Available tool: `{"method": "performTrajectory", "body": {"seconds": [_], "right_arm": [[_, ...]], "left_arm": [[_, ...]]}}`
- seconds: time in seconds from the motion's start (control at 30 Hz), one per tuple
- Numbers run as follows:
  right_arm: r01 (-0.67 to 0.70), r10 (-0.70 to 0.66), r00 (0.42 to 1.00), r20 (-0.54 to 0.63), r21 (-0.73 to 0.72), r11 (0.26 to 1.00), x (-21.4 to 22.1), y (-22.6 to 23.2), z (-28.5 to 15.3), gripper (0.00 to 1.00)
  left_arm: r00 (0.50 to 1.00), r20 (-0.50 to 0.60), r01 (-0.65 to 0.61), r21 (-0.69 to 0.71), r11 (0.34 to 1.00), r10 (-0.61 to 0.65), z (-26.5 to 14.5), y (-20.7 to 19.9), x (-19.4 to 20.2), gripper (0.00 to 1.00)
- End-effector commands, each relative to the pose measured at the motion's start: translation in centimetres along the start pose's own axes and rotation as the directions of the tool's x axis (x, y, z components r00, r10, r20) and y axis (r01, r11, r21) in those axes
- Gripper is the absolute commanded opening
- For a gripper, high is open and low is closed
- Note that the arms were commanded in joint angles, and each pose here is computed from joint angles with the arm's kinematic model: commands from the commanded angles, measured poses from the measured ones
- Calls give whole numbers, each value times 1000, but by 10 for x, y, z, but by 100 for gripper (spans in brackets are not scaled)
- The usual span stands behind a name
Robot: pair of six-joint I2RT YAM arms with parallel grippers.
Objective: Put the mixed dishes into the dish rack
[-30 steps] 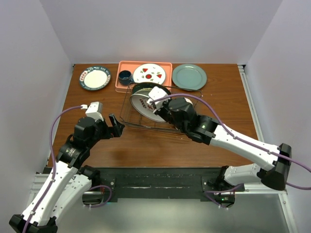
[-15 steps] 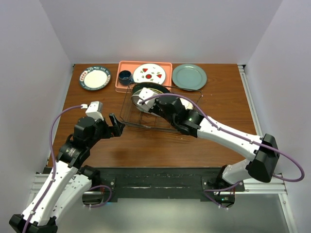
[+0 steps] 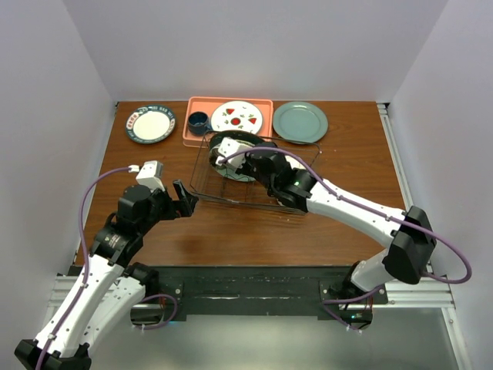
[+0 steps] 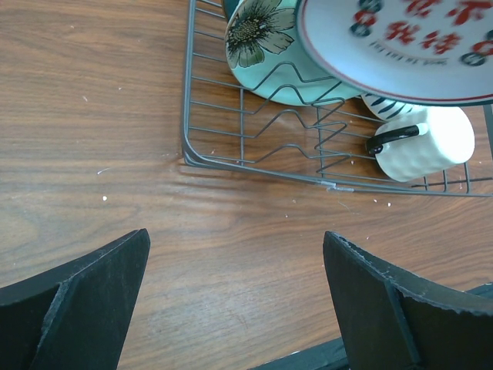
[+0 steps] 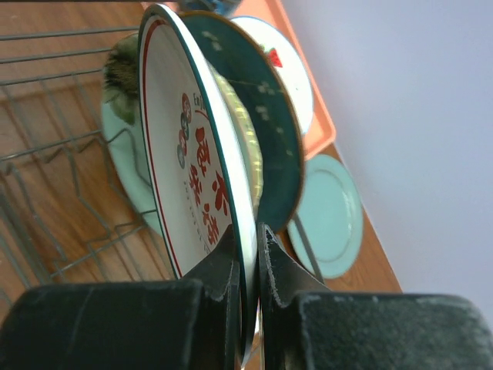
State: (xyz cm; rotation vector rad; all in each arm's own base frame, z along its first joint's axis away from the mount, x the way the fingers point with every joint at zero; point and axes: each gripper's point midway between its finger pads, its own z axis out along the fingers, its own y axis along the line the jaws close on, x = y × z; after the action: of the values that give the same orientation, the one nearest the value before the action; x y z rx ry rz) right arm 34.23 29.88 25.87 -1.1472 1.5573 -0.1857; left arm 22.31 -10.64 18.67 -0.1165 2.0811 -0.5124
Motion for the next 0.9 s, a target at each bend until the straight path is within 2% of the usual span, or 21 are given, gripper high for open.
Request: {"method": "performTrajectory", "body": {"seconds": [0.0,0.33,0.53,0.77,0.83,0.87], "right_arm": [[16,-16,995,103,6,1000,-32,-17,-3,0],[36,-35,996,80,-17,999,-25,-4,12,0],[54,-54,999,-2,-113,992,-15,20,34,0],[24,-31,998,-55,-117,993,-7,29,48,0],[22,-29,997,-66,-105,994,-8,27,49,9],[17,-25,997,-77,-105,994,-5,28,51,16]], "left_arm": [[999,31,-27,23,999,26,1,-5,-9,100],[999,27,-27,21,999,26,2,-5,-8,100],[999,25,-27,18,999,26,3,-4,-8,100],[999,23,-25,16,1000,25,3,-4,-7,100],[999,22,-25,17,1000,25,3,-4,-7,100],[999,19,-27,17,999,26,3,-4,-7,100]]}}
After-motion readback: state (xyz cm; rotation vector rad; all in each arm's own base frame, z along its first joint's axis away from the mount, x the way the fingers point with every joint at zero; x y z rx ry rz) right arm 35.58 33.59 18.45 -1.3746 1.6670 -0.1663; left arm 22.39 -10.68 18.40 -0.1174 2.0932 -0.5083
